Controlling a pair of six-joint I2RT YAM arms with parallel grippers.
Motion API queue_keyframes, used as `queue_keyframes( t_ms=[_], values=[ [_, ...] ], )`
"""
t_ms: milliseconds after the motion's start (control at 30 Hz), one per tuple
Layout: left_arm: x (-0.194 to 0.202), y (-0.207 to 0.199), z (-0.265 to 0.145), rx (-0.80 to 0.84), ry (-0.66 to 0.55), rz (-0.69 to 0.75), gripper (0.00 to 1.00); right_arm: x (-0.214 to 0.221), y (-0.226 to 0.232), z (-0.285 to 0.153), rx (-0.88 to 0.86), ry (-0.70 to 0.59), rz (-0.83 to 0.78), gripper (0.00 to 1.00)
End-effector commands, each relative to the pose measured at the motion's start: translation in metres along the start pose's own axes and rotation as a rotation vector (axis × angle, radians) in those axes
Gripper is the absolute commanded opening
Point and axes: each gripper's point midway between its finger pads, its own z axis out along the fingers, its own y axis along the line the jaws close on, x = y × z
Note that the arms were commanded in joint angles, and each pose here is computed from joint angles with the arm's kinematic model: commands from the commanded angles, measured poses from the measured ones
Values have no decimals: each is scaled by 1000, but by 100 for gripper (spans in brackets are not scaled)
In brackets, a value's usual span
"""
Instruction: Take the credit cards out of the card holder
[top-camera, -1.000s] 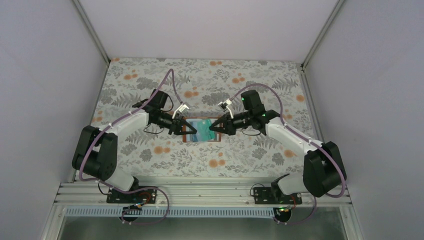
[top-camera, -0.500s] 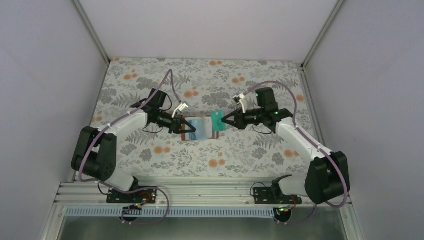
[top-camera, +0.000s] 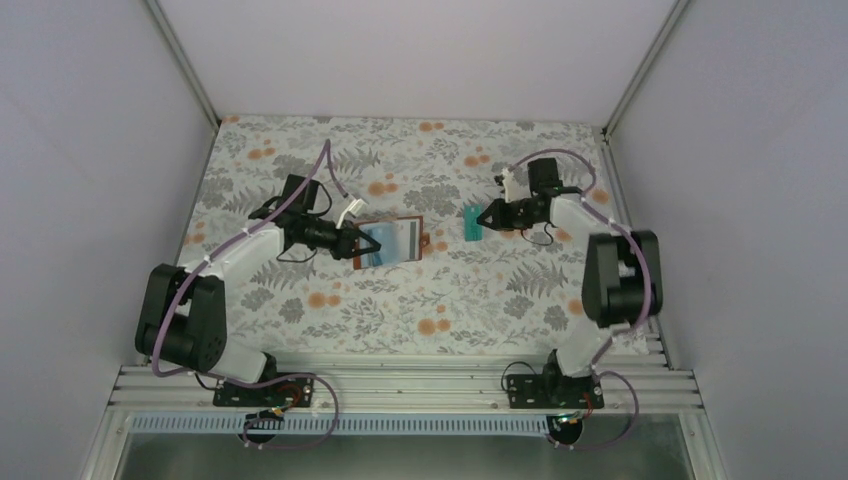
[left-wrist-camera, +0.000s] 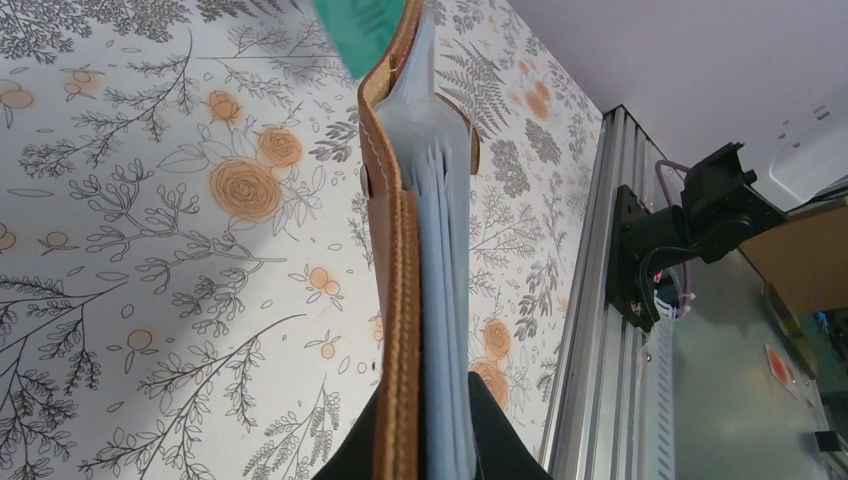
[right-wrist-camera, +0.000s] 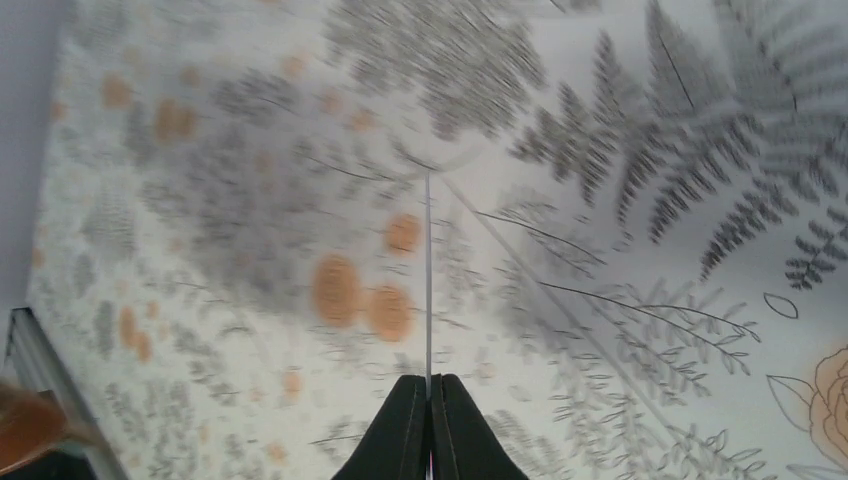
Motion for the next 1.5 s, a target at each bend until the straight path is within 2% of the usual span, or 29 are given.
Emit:
queue_keyframes(
  t_ms=[0, 133, 267, 433, 600, 667, 700, 733, 833, 900, 967, 1133, 1200, 1467],
  values=[
    [-6, -5, -4, 3, -28, 38, 3, 23, -49, 33, 97, 141, 105, 4],
    [-6, -7, -4, 17, -29, 37, 2, 32, -68, 56, 88, 209, 145, 4],
    [-5, -8, -3, 24, -28, 37, 2, 41, -96, 62, 207, 253, 167, 6],
    [-5, -10, -3, 39, -29, 36, 2, 29, -106, 61, 265, 243, 135, 31],
    [-7, -14, -3, 65, -31, 38, 2, 0, -105, 28, 427, 170, 102, 52],
    [-7, -17, -3, 81, -33, 41, 2, -18, -77, 11, 432, 96, 26, 60],
    [-8, -19, -4, 90, -35, 47, 2, -31, -47, 5, 379, 29, -56, 65],
    [-9, -22, -4, 105, -37, 52, 2, -38, -10, -4, 295, -36, -150, 69],
    [-10, -30, -5, 150, -43, 62, 2, -34, 114, -33, -94, -220, -412, 97],
    [-11, -33, -6, 169, -46, 61, 2, -16, 173, -51, -306, -301, -531, 99],
    [-11, -34, -6, 177, -48, 65, 2, -3, 199, -53, -349, -338, -565, 99],
    [-12, -35, -7, 163, -52, 68, 2, -1, 229, -36, -223, -385, -554, 95],
    [-12, -35, -8, 164, -54, 65, 2, 3, 231, -21, -115, -395, -522, 93],
    [-13, -39, -8, 191, -60, 53, 2, 52, 203, 53, 173, -235, -516, 95]
  ],
)
